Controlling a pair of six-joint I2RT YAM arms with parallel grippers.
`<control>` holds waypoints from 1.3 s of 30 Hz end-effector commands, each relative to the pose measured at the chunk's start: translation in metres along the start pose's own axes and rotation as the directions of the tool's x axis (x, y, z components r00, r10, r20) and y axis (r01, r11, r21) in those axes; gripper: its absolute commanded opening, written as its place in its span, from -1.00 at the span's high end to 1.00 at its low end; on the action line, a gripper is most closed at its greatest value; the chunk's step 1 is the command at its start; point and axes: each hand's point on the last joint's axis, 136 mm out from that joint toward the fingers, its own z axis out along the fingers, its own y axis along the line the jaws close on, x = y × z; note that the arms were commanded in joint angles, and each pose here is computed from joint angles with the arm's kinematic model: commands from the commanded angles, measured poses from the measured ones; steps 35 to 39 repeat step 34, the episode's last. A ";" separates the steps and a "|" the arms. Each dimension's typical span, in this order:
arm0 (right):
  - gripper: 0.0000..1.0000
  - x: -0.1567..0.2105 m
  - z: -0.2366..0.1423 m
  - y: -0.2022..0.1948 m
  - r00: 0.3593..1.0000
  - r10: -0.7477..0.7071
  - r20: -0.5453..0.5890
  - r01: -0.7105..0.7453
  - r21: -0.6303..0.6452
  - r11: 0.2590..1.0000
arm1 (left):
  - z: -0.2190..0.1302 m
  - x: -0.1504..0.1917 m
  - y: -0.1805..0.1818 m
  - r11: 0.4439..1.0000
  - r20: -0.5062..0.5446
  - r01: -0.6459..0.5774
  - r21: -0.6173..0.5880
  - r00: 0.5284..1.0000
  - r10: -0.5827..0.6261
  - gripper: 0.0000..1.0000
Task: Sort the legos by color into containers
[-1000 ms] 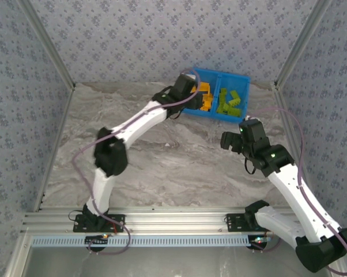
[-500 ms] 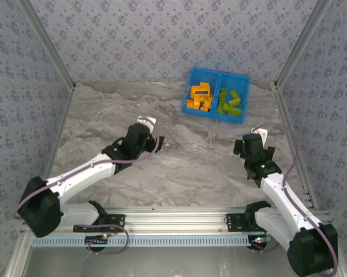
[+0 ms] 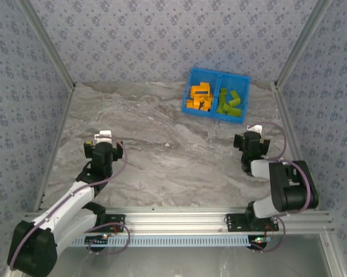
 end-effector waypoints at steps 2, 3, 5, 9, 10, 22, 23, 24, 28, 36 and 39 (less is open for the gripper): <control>-1.00 -0.024 0.005 0.014 0.989 0.038 0.144 -0.014 -0.162 0.987 | 0.020 0.006 0.007 0.998 0.072 0.061 0.031 0.995 -0.063 -0.98; -1.00 -0.028 0.004 0.012 0.984 0.051 0.170 -0.025 -0.154 0.988 | 0.027 0.008 0.012 0.997 0.061 0.080 0.015 0.995 -0.080 -0.99; -1.00 -0.026 0.004 0.013 0.989 0.044 0.139 -0.021 -0.166 0.986 | 0.038 0.006 0.010 0.997 0.041 0.064 0.038 0.997 -0.065 -0.99; -1.00 -0.026 0.004 0.013 0.990 0.025 0.136 -0.006 -0.136 0.991 | 0.067 -0.004 0.013 0.996 0.068 0.077 0.047 0.995 -0.080 -0.99; -1.00 -0.027 0.005 0.016 0.991 0.027 0.134 -0.005 -0.159 0.987 | 0.075 -0.006 0.016 0.994 0.066 0.103 0.044 0.992 -0.106 -0.99; -1.00 -0.026 0.005 0.031 0.994 0.006 0.113 0.026 -0.276 0.961 | 0.115 0.012 0.000 0.977 -0.007 0.143 0.159 0.990 -0.144 -0.99; -1.00 -0.027 0.005 0.031 0.993 0.006 0.115 0.026 -0.276 0.961 | 0.115 0.012 0.000 0.977 -0.004 0.144 0.157 0.989 -0.145 -0.99; -1.00 -0.027 0.005 0.031 0.993 0.006 0.114 0.026 -0.276 0.961 | 0.115 0.012 0.000 0.977 -0.009 0.144 0.159 0.990 -0.144 -0.99; -1.00 -0.026 0.004 0.033 0.994 0.002 0.112 0.030 -0.278 0.960 | 0.115 0.013 0.000 0.977 -0.008 0.144 0.158 0.989 -0.144 -0.99; -1.00 -0.027 0.004 0.031 0.994 0.006 0.110 0.025 -0.278 0.960 | 0.115 0.013 0.000 0.977 -0.007 0.144 0.158 0.990 -0.144 -0.99; -1.00 -0.027 0.004 0.031 0.994 0.006 0.110 0.025 -0.278 0.960 | 0.115 0.013 0.000 0.977 -0.007 0.144 0.158 0.990 -0.144 -0.99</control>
